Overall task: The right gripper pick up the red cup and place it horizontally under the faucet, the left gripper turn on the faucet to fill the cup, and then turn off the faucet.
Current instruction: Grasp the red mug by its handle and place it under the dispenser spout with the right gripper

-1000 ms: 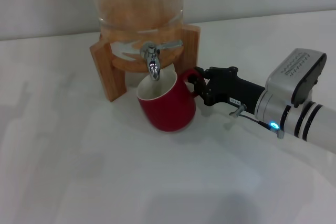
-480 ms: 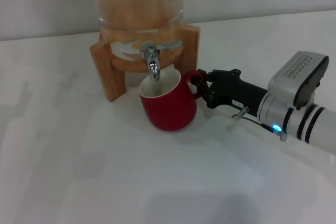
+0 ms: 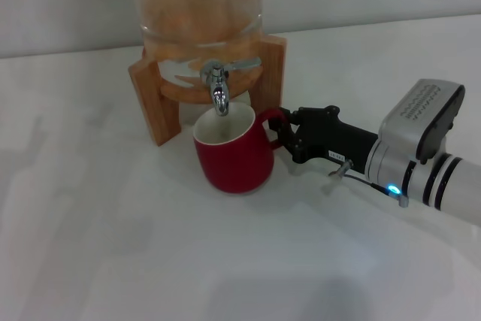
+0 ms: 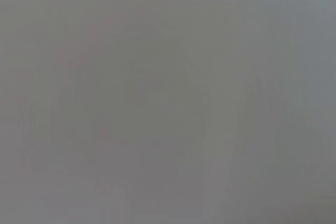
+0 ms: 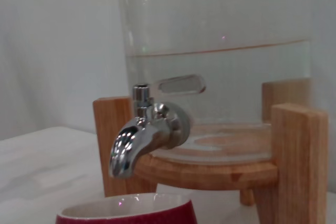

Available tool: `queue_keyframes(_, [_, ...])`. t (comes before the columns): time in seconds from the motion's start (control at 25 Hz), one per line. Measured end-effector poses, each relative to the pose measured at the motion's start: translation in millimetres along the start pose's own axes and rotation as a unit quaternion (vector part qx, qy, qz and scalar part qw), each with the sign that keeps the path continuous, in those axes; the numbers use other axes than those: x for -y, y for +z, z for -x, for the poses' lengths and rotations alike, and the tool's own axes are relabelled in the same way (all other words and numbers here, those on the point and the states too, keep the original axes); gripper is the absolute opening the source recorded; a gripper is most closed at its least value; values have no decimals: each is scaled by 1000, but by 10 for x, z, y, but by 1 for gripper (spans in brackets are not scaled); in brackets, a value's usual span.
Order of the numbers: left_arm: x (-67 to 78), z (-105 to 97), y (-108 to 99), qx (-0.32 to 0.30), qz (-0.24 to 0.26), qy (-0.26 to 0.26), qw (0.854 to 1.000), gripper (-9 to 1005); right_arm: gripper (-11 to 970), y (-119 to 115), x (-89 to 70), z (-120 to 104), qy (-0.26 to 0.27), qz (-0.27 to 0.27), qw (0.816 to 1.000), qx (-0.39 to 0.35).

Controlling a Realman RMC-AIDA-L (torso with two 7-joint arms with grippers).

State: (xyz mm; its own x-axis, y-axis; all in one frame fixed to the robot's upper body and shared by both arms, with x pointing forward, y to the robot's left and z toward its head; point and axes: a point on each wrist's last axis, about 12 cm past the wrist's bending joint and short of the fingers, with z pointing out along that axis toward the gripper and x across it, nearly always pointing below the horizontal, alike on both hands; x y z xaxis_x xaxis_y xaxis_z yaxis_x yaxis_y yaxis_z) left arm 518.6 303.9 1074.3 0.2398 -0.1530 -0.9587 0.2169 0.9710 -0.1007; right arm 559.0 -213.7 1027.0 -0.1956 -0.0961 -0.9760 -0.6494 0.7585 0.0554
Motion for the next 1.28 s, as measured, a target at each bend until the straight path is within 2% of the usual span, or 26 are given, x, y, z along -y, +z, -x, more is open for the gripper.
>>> queue_keyframes(1.28, [-2, -3, 4, -2, -2, 2, 1000, 874, 135, -11, -30, -53, -10, 12, 1000, -18])
